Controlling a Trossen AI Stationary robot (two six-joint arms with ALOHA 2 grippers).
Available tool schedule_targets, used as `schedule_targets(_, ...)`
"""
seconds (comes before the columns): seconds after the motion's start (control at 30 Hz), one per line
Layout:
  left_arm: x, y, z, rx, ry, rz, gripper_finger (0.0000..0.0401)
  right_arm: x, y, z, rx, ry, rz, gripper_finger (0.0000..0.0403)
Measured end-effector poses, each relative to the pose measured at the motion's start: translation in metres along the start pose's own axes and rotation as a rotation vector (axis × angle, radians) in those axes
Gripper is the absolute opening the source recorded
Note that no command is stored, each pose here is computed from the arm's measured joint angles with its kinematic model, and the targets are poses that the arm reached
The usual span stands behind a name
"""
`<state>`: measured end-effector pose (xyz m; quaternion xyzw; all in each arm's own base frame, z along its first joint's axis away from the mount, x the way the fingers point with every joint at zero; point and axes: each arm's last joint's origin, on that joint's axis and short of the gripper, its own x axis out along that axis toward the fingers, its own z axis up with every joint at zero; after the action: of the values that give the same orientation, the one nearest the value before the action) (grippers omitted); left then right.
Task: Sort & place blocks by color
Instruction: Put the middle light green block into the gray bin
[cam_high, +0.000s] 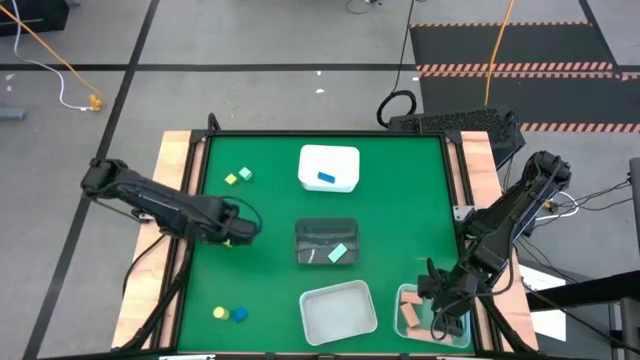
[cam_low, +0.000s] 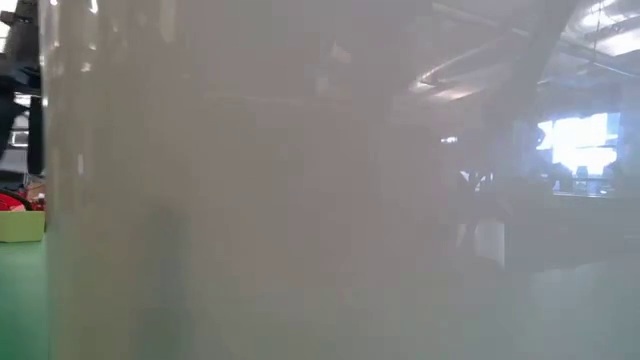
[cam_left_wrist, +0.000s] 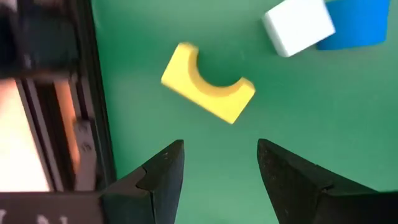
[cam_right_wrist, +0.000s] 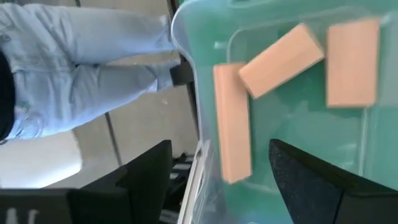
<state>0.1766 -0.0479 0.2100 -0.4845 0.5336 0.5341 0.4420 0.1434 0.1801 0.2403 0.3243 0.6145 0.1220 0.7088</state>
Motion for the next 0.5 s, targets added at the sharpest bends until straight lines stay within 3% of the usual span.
schedule_targets(0.27,0.02,0.012,-0.003,-0.292,-0.042,0.08,0.0204,0.0,0.0,0.001,-0.051,-0.026,-0.01,0.0256)
schedule_targets(0.5,0.042,0.015,0.0,-0.415,-0.043,0.066,0.0204,0.0,0.0,0.001,-0.08,-0.025,-0.01,0.0256)
